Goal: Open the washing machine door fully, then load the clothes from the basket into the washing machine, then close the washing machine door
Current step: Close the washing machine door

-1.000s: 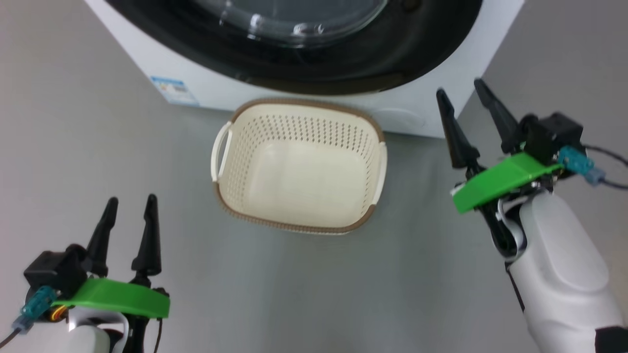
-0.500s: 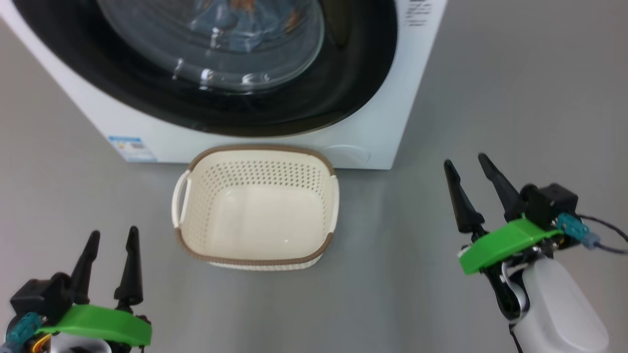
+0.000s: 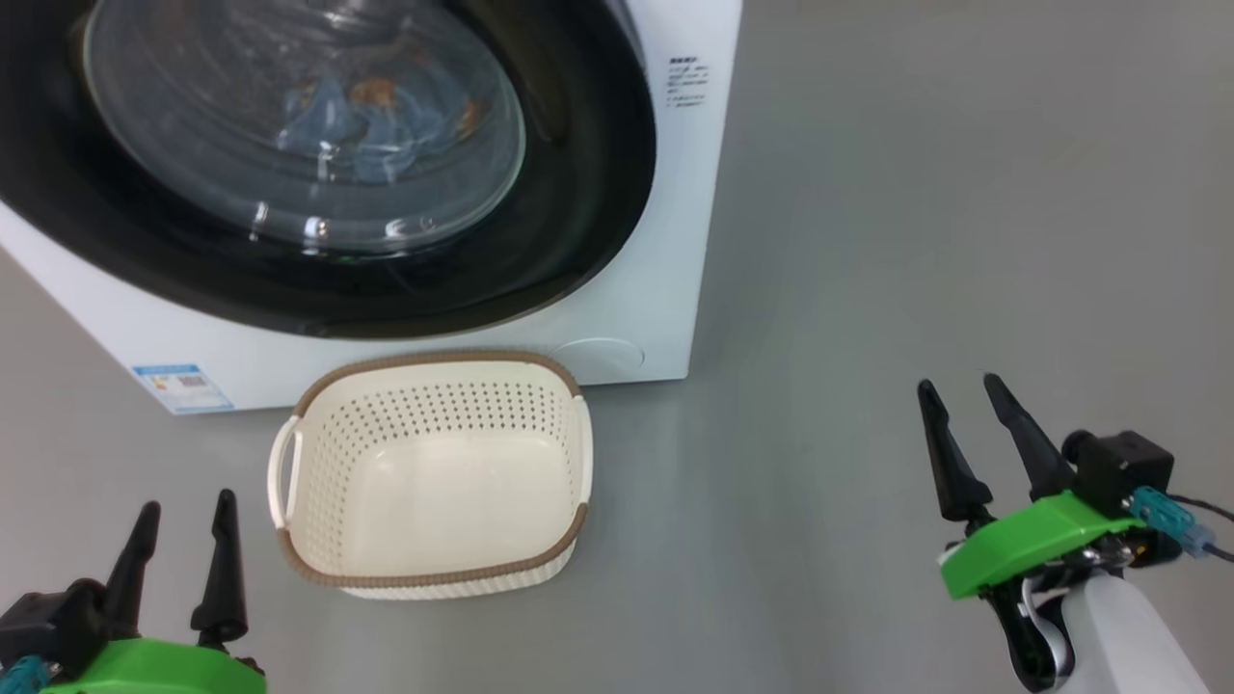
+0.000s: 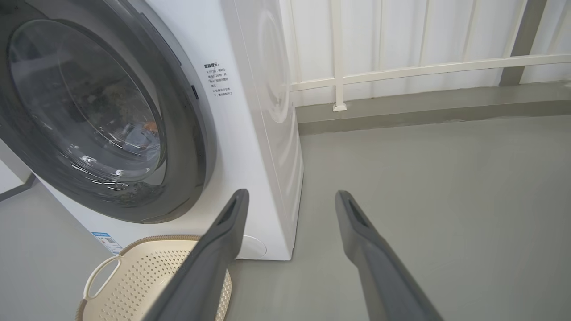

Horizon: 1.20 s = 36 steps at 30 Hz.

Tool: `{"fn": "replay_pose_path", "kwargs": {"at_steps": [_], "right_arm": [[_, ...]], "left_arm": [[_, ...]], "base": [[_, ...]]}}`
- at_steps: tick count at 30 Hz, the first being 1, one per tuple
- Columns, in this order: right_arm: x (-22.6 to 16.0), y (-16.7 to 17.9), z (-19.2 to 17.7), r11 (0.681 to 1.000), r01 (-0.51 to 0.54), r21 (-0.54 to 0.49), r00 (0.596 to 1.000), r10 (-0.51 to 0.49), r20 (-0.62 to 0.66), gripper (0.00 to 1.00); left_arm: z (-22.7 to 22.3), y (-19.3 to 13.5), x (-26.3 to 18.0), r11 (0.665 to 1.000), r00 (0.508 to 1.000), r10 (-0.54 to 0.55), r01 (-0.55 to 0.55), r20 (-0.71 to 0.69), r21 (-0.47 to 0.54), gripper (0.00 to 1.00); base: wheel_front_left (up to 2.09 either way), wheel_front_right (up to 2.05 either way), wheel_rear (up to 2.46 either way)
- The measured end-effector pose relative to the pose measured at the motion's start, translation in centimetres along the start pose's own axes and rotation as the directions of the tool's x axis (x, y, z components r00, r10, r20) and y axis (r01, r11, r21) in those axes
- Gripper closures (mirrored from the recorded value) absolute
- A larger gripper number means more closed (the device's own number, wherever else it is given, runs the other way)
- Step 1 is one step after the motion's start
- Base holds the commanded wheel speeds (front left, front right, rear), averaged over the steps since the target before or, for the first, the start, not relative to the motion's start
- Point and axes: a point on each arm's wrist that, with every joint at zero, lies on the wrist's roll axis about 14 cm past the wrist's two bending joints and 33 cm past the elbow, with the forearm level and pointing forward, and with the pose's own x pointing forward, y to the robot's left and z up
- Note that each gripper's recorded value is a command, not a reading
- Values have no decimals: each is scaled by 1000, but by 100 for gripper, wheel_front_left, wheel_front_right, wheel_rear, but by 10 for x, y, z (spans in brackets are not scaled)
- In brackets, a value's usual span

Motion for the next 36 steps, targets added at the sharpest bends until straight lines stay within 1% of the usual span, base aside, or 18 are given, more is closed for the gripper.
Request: {"fn": "replay_pose_path", "kwargs": {"at_steps": [9,21,36], "right_arm": [[-30,-25,-1,997,72,-2,997,-72,-7,0],[-60,-40,-4,993,117,-5,993,-117,-16,0],[-71,-42,-8,992,126,-6,992,-126,-25,0]], "left_arm": [[7,-1,-4,1000,1000,-3,3,16,13,0],[8,1,-19,999,1000,5,-6,14,47,0],[6,6,-30,998,1000,19,-20,7,57,0]], "base": [[0,0,0],[0,0,0],[0,0,0]]}}
